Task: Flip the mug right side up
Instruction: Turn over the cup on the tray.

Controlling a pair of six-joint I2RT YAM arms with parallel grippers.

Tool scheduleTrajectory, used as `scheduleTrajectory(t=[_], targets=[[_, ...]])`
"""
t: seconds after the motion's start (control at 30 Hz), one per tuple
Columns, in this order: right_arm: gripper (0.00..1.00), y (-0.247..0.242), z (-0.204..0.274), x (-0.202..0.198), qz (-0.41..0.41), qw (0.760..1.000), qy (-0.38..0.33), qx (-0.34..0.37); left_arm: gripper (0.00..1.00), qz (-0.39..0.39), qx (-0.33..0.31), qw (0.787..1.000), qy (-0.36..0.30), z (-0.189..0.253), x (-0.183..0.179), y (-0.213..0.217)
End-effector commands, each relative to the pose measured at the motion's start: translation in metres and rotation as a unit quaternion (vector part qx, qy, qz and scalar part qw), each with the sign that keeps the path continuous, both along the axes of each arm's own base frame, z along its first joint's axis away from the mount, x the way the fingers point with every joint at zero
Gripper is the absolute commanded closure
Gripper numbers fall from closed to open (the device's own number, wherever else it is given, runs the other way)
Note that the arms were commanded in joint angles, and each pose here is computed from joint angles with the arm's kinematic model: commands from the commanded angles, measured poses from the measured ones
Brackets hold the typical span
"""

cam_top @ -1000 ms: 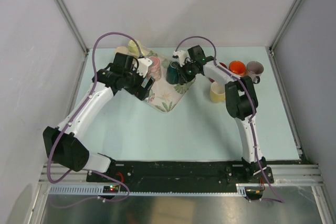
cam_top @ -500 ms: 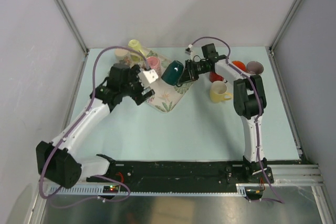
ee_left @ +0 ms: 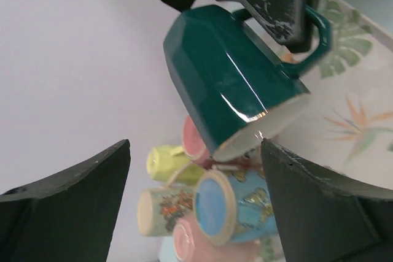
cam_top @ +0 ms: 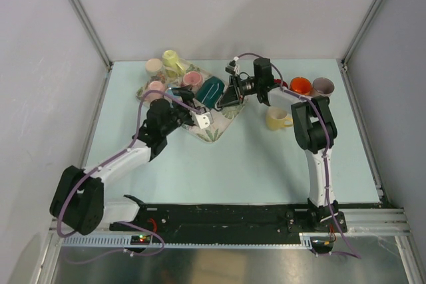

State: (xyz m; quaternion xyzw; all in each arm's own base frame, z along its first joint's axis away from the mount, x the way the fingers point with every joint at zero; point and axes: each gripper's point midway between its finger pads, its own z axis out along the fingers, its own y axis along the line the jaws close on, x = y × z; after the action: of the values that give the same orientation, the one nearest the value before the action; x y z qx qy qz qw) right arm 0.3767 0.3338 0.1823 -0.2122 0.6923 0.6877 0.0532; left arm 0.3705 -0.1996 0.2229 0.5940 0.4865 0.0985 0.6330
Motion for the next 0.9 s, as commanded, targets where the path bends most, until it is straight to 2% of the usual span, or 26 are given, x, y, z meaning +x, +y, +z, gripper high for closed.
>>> scheduleTrajectory(t=[0.0, 0.2, 0.37, 0.43, 0.47, 0.5, 0.57, 0.67, 0.73, 0.8, 0.87], targets=[[1.0, -0.019, 0.06, -0.039, 0.112, 0.99, -0.072, 0.053, 0.14, -0.02, -0.018, 0.992, -0.123, 0.052, 0.017, -0.019], [1.0, -0.02, 0.059, -0.042, 0.125, 0.989, -0.059, 0.051, 0.42, -0.011, 0.002, 0.984, -0.175, 0.046, 0.04, -0.027], [1.0, -0.02, 0.055, -0.04, 0.124, 0.99, -0.048, 0.048, 0.77, -0.017, -0.011, 0.981, -0.193, 0.053, 0.044, -0.033], [0.96, -0.02, 0.054, -0.037, 0.116, 0.991, -0.048, 0.047, 0.92, -0.015, -0.025, 0.982, -0.186, 0.055, 0.044, -0.033], [0.91, -0.02, 0.053, -0.035, 0.11, 0.992, -0.05, 0.046, 0.96, -0.013, -0.035, 0.983, -0.182, 0.057, 0.044, -0.032], [0.87, -0.02, 0.052, -0.032, 0.101, 0.992, -0.053, 0.046, 0.98, -0.01, -0.051, 0.984, -0.171, 0.059, 0.043, -0.031], [0.71, -0.019, 0.05, -0.024, 0.079, 0.994, -0.062, 0.046, 0.99, -0.001, -0.075, 0.987, -0.139, 0.06, 0.041, -0.029], [0.52, -0.016, 0.05, -0.011, 0.042, 0.995, -0.079, 0.042, 1.0, 0.008, -0.086, 0.994, -0.064, 0.051, 0.037, -0.026], [0.45, -0.016, 0.05, 0.005, 0.005, 0.995, -0.096, 0.031, 1.0, 0.02, -0.094, 0.995, -0.011, 0.045, 0.032, -0.023], [0.41, -0.017, 0.041, 0.027, -0.057, 0.991, -0.119, -0.017, 1.0, 0.032, -0.096, 0.994, 0.043, 0.04, 0.027, -0.02], [0.39, -0.021, 0.031, 0.049, -0.099, 0.971, -0.203, -0.078, 1.0, 0.045, -0.096, 0.989, 0.103, 0.035, 0.02, -0.017]])
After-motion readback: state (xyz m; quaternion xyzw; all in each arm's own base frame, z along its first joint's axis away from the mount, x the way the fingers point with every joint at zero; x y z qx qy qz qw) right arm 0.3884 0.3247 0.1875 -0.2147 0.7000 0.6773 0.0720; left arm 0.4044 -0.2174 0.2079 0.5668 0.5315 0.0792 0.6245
